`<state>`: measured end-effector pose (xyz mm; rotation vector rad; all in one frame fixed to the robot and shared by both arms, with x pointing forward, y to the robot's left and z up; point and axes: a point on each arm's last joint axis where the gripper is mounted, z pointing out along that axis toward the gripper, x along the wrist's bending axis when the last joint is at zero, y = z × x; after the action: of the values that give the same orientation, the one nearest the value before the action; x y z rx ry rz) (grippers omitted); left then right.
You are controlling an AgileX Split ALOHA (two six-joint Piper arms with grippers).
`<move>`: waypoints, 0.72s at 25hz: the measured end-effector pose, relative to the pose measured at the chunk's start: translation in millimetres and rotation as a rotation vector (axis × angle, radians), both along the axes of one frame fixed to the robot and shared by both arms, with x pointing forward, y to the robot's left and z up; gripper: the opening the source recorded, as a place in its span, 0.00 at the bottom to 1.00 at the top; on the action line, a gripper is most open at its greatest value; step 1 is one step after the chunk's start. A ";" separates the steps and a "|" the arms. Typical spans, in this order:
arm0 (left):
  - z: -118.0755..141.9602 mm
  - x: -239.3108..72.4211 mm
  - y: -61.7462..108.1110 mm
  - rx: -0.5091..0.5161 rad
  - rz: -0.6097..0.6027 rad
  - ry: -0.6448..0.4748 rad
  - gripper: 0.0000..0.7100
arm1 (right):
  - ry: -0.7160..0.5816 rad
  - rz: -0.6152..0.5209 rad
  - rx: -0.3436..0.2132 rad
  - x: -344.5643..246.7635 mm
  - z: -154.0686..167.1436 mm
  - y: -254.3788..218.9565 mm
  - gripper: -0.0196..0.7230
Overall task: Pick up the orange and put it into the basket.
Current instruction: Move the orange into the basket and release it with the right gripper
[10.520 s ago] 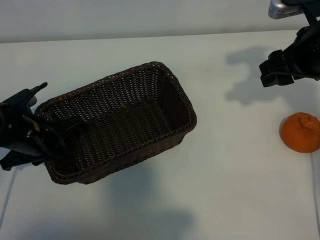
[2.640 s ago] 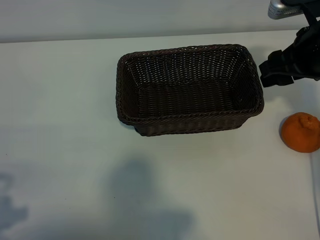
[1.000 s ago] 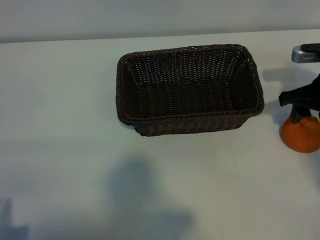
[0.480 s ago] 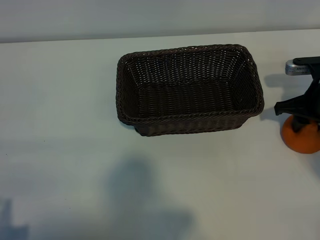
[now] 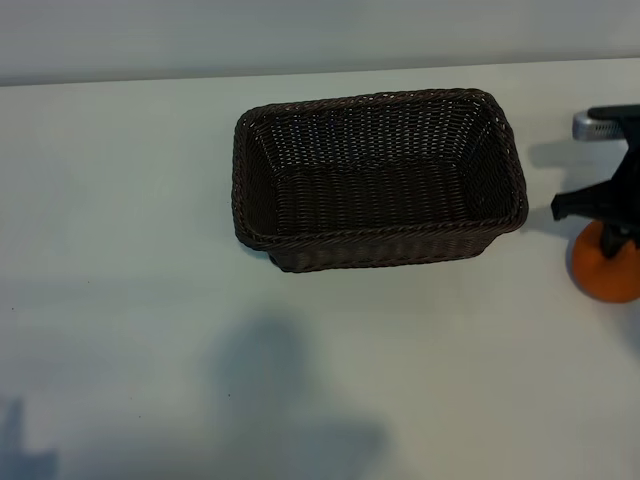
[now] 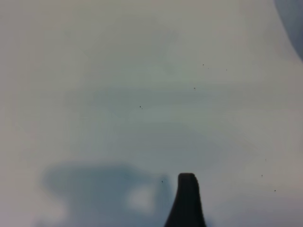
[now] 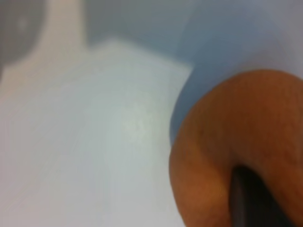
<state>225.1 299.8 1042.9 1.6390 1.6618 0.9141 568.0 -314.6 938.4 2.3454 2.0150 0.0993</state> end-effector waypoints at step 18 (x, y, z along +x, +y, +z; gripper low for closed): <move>0.0 0.0 0.0 0.000 0.000 0.000 0.84 | -0.198 0.020 0.016 18.5 149.3 2.9 0.14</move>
<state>225.1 299.8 1042.9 1.6390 1.6618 0.9141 586.5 -311.6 1087.7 2.2253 1.9500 0.3358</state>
